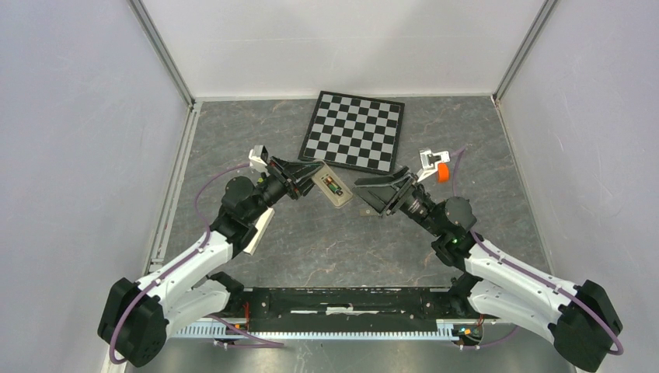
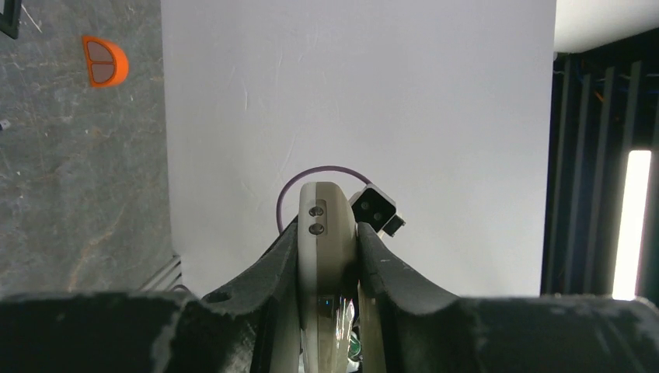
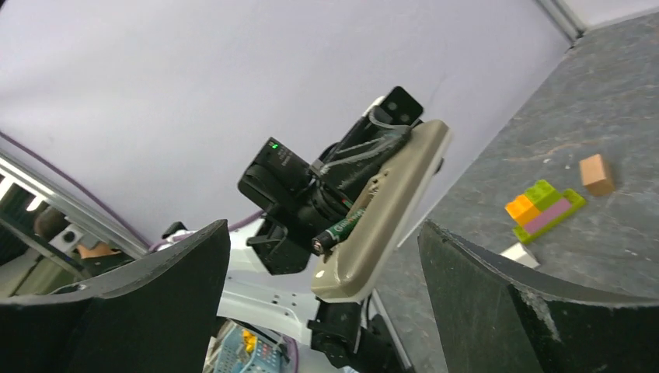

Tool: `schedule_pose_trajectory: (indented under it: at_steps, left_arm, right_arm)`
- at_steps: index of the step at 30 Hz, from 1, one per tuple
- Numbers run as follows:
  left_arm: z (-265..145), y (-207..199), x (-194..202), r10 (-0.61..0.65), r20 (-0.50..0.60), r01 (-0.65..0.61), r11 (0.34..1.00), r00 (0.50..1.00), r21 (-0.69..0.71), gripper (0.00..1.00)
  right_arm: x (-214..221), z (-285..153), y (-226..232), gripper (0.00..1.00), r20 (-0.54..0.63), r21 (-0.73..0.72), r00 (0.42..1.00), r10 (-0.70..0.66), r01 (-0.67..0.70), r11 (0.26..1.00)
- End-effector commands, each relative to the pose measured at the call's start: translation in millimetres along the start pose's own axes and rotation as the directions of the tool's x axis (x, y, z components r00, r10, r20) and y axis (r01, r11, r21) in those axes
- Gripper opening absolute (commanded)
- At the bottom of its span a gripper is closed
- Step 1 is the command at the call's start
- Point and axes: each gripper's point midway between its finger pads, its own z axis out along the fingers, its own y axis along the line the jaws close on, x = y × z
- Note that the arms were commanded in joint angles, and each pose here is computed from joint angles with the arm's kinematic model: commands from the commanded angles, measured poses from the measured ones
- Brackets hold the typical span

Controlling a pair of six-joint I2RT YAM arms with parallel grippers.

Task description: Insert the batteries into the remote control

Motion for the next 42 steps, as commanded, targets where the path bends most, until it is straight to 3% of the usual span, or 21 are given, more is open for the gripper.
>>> schedule_pose_trajectory:
  at_steps: [1, 8, 24, 31, 42]
  left_arm:
    - [3.5, -46.5, -1.4, -0.074, 0.001, 0.073, 0.991, 0.997, 0.115, 0.02]
    - [7.2, -48.4, -1.3, -0.075, -0.012, 0.076, 0.987, 0.997, 0.142, 0.02]
    - [9.1, -40.8, 1.7, -0.006, -0.025, 0.009, 0.990, 1.000, 0.137, 0.02]
    - [6.1, -59.0, 7.1, 0.112, -0.025, -0.104, 0.971, 0.993, 0.215, 0.02]
    - [-8.1, -103.4, 22.8, 0.294, -0.011, -0.266, 0.879, 0.956, 0.395, 0.02]
  right_arm:
    - [-19.7, 16.1, 42.0, 0.93, 0.041, -0.131, 0.999, 0.032, -0.026, 0.991]
    - [-10.9, 25.0, 32.2, 0.80, 0.015, -0.101, 0.994, 0.106, -0.104, 0.989]
    - [6.0, 38.5, 7.1, 0.57, -0.050, 0.004, 0.990, 0.129, -0.129, 0.992]
    - [13.5, 42.1, -5.9, 0.47, -0.074, 0.065, 0.985, 0.154, -0.149, 0.987]
    - [39.0, 35.8, -48.7, 0.34, -0.137, 0.258, 0.971, 0.195, -0.156, 0.954]
